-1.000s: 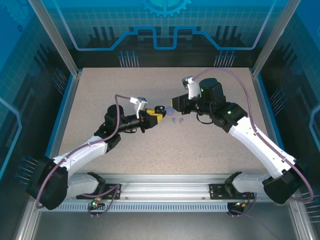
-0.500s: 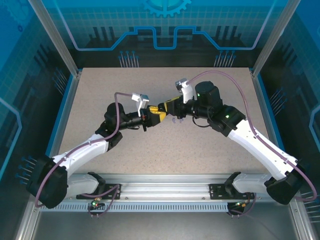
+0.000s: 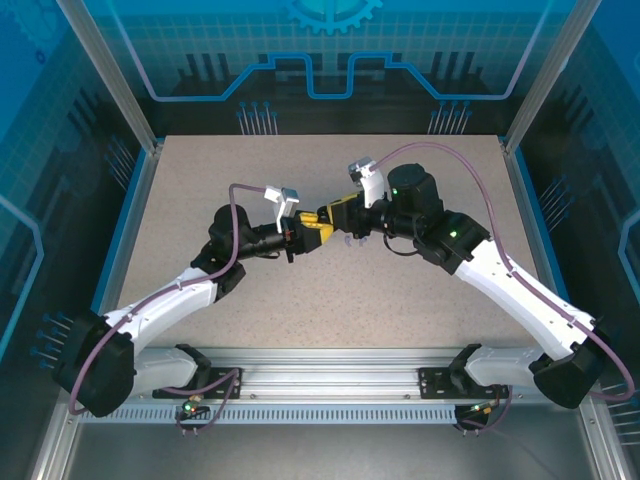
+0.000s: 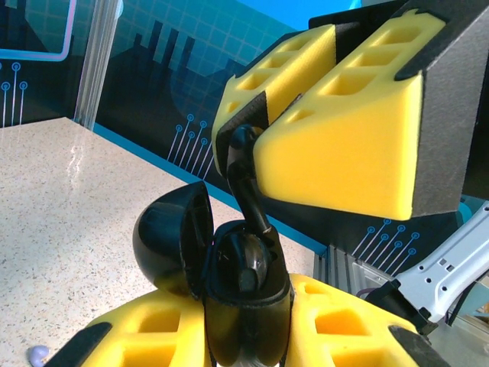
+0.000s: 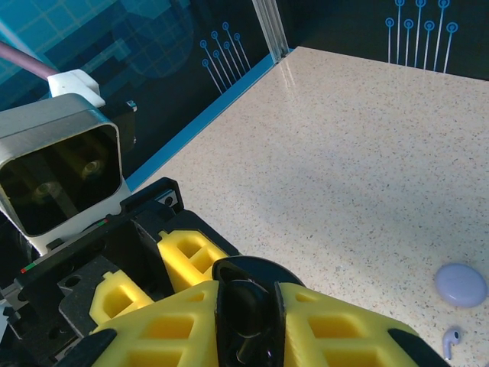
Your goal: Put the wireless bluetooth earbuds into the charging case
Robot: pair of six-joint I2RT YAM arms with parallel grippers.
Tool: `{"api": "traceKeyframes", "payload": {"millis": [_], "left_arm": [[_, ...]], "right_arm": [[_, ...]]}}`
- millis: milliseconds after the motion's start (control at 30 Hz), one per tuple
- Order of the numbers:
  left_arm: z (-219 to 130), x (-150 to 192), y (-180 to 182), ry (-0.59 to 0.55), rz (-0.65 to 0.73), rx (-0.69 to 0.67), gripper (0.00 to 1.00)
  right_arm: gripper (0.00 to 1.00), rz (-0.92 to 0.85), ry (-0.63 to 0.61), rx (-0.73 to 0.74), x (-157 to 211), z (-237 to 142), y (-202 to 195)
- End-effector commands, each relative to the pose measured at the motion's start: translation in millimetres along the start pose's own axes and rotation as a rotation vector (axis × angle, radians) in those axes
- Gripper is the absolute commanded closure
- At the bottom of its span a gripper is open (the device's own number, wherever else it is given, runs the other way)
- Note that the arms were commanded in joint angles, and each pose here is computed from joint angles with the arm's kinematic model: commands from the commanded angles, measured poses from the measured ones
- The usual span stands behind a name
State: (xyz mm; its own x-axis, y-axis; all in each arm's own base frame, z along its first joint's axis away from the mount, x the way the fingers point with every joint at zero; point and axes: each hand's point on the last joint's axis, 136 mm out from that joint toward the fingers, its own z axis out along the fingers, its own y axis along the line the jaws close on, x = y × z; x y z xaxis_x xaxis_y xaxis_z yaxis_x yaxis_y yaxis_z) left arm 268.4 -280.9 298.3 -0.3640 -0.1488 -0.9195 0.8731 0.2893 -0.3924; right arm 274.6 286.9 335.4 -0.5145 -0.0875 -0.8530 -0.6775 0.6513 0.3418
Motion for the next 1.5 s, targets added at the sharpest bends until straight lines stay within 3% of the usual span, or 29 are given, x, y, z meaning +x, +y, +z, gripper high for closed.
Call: {"api": "traceKeyframes", "payload": {"millis": [0, 1467], "left_arm": [[0.4, -21.5, -18.2, -0.04, 0.052, 0.051, 0.88], [5.5, -31.3, -4.9, -0.06, 0.026, -0.015, 0.88]], "right_arm": [[0.77, -0.033, -0.042, -0.012, -14.6, -3.1, 9.2], [0.76, -0.059, 0.014, -0.047, -4.4, -0.8, 18.2]]}}
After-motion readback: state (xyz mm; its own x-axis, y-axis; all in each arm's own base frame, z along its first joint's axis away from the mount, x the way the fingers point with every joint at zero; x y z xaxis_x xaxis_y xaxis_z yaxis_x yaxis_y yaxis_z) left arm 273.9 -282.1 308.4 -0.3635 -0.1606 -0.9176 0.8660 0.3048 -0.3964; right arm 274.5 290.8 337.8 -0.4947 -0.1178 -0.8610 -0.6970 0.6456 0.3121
